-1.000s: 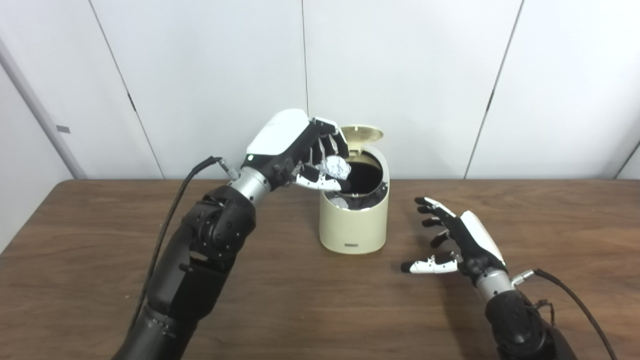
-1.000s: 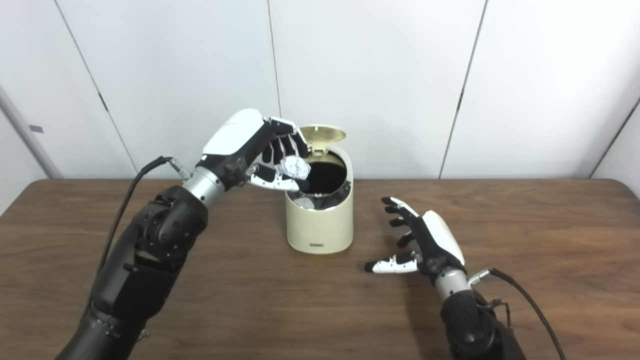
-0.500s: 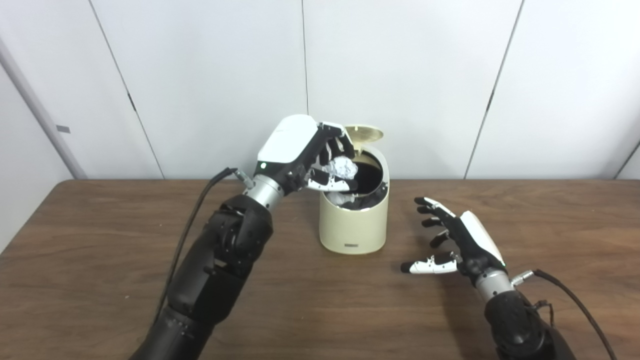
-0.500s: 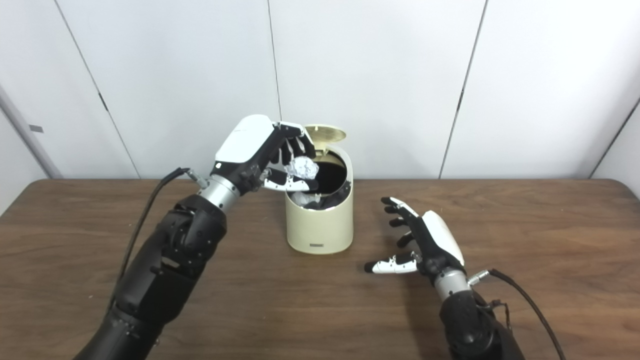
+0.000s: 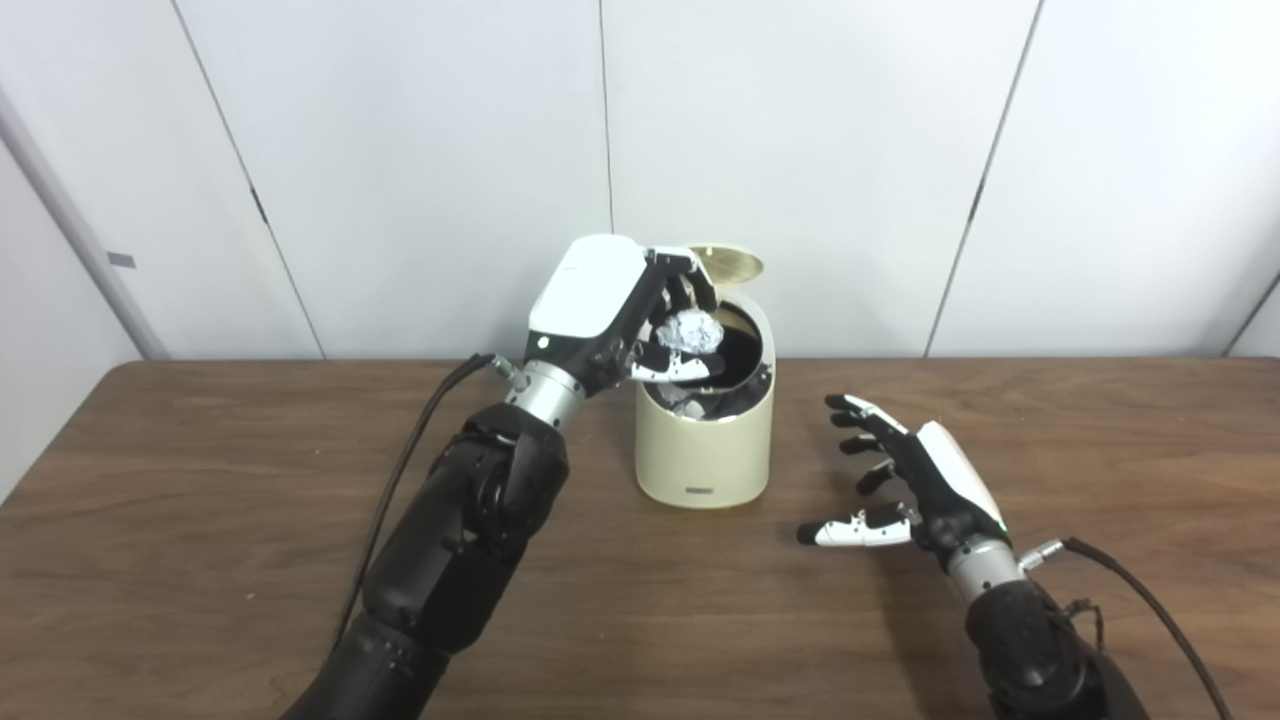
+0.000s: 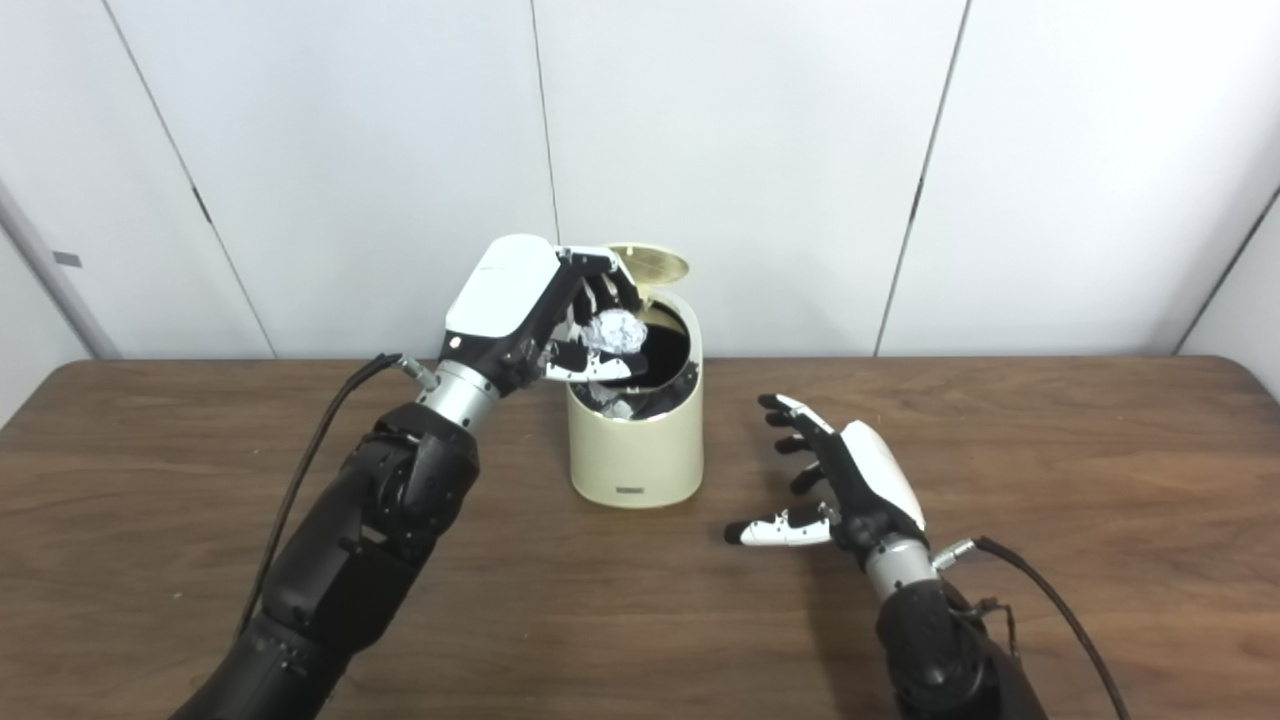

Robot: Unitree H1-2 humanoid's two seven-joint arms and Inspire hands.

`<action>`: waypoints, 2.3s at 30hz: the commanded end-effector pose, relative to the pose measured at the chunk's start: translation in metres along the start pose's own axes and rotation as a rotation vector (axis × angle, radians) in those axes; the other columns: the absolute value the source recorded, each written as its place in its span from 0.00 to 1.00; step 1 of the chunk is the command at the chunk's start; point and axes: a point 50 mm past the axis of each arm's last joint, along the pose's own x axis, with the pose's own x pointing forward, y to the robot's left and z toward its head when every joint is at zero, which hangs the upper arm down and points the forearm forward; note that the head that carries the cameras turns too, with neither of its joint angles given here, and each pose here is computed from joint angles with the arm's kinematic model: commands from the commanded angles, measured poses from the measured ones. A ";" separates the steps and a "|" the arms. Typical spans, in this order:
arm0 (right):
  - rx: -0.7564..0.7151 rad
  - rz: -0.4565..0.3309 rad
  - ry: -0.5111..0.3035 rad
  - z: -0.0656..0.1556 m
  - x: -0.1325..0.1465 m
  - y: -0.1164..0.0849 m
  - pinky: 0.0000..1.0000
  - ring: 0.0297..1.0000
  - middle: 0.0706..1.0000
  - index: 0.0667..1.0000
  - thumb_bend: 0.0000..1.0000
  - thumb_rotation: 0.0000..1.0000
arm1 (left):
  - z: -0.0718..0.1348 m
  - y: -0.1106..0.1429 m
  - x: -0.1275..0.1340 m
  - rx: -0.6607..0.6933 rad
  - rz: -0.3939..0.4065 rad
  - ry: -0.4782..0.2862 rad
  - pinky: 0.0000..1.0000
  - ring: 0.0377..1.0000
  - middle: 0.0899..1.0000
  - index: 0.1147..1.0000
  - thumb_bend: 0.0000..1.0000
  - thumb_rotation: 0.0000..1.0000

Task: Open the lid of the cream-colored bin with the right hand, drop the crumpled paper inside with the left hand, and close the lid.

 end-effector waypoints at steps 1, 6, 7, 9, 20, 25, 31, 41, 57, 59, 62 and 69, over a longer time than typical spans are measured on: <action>0.007 -0.004 -0.036 0.010 0.003 -0.002 0.61 0.76 0.83 0.85 0.77 0.12 | 0.010 0.017 0.016 0.037 0.086 -0.040 0.30 0.37 0.40 0.44 0.52 0.00; 0.011 -0.004 -0.040 0.010 0.003 -0.002 0.61 0.75 0.83 0.85 0.76 0.12 | 0.010 0.009 0.016 0.070 0.106 -0.031 0.32 0.37 0.41 0.44 0.52 0.00; 0.011 -0.005 -0.039 0.010 0.003 -0.002 0.62 0.76 0.83 0.85 0.77 0.12 | 0.010 0.007 0.016 0.073 0.110 -0.029 0.32 0.37 0.41 0.44 0.52 0.00; 0.012 -0.006 -0.040 0.011 0.003 -0.003 0.63 0.78 0.84 0.85 0.77 0.13 | 0.009 0.004 0.015 0.086 0.117 -0.025 0.32 0.37 0.41 0.44 0.52 0.00; 0.020 -0.006 -0.035 0.012 -0.002 -0.001 0.62 0.76 0.83 0.85 0.76 0.11 | 0.002 -0.009 0.012 0.163 0.145 -0.038 0.23 0.28 0.38 0.45 0.52 0.00; 0.021 -0.008 -0.034 0.012 -0.004 0.000 0.62 0.76 0.83 0.85 0.76 0.10 | -0.001 -0.012 0.010 0.177 0.094 -0.021 0.27 0.33 0.39 0.46 0.52 0.00; 0.032 -0.005 -0.026 0.012 -0.006 -0.001 0.62 0.77 0.85 0.86 0.76 0.11 | -0.001 -0.013 0.008 0.191 0.041 -0.028 0.32 0.41 0.46 0.44 0.52 0.04; 0.030 -0.009 -0.028 0.011 -0.007 0.000 0.61 0.76 0.83 0.85 0.77 0.14 | 0.001 -0.010 0.005 0.194 -0.011 -0.029 0.36 0.45 0.53 0.43 0.52 0.08; 0.033 -0.007 -0.022 0.011 -0.007 0.000 0.64 0.78 0.85 0.85 0.77 0.15 | -0.001 -0.009 0.003 0.191 -0.022 -0.040 0.41 0.53 0.59 0.62 0.97 0.25; 0.034 -0.006 -0.025 0.011 -0.007 0.000 0.63 0.77 0.84 0.85 0.77 0.14 | -0.001 -0.010 0.003 0.189 -0.028 -0.039 0.42 0.54 0.60 0.65 0.97 0.25; 0.032 -0.008 -0.027 0.011 -0.007 0.000 0.62 0.76 0.84 0.85 0.78 0.15 | -0.001 -0.011 0.002 0.187 -0.035 -0.037 0.46 0.57 0.63 0.70 0.95 0.25; 0.038 -0.005 -0.024 0.012 -0.006 0.000 0.60 0.75 0.84 0.86 0.77 0.13 | -0.001 -0.009 0.002 0.191 -0.027 -0.044 0.44 0.56 0.63 0.70 0.94 0.24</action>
